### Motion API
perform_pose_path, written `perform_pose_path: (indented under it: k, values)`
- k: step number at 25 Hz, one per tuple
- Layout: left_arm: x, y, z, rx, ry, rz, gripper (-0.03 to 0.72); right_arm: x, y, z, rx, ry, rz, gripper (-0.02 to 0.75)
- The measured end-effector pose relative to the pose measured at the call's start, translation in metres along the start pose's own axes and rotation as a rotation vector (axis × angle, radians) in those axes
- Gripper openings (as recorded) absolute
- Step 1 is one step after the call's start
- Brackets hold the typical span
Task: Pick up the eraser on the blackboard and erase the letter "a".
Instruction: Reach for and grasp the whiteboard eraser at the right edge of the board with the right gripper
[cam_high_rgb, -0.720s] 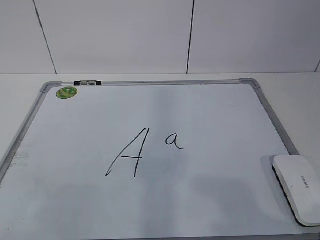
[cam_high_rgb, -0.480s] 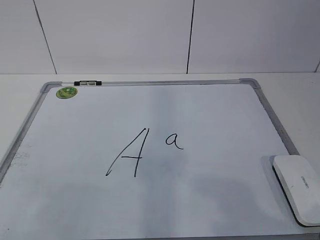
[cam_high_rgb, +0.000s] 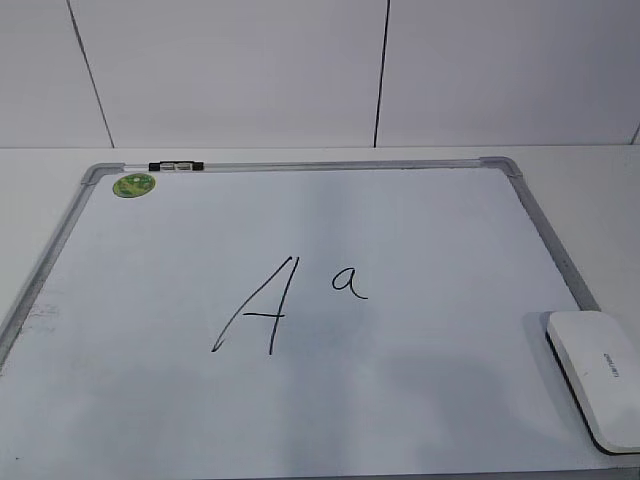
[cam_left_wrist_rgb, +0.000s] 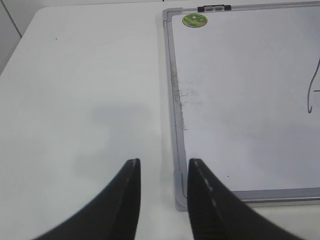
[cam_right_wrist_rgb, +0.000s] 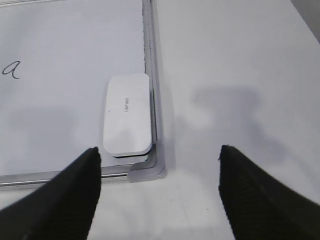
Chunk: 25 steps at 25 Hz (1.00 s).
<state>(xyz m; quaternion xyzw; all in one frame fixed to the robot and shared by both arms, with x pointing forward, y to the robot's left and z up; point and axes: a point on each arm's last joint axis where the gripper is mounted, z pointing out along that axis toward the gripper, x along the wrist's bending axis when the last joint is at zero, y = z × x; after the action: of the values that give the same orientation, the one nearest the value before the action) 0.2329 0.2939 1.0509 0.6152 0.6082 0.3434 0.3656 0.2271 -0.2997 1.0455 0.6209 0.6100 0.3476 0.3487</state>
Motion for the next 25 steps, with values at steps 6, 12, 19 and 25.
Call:
perform_pose_path:
  k: [6, 12, 19, 25]
  values:
    - [0.0, 0.0, 0.0, 0.0, 0.0, 0.0, 0.245, 0.009, 0.005, 0.002, -0.014, 0.102, 0.023, 0.556]
    - [0.0, 0.0, 0.0, 0.0, 0.0, 0.0, 0.244, 0.012, 0.022, 0.018, 0.035, 0.127, 0.02, 0.556]
    - [0.0, 0.0, 0.0, 0.0, 0.0, 0.0, 0.244, 0.017, 0.036, 0.041, 0.128, 0.183, -0.048, 0.556]
    - [0.0, 0.0, 0.0, 0.0, 0.0, 0.0, 0.244, 0.018, 0.045, 0.043, 0.138, 0.192, -0.081, 0.556]
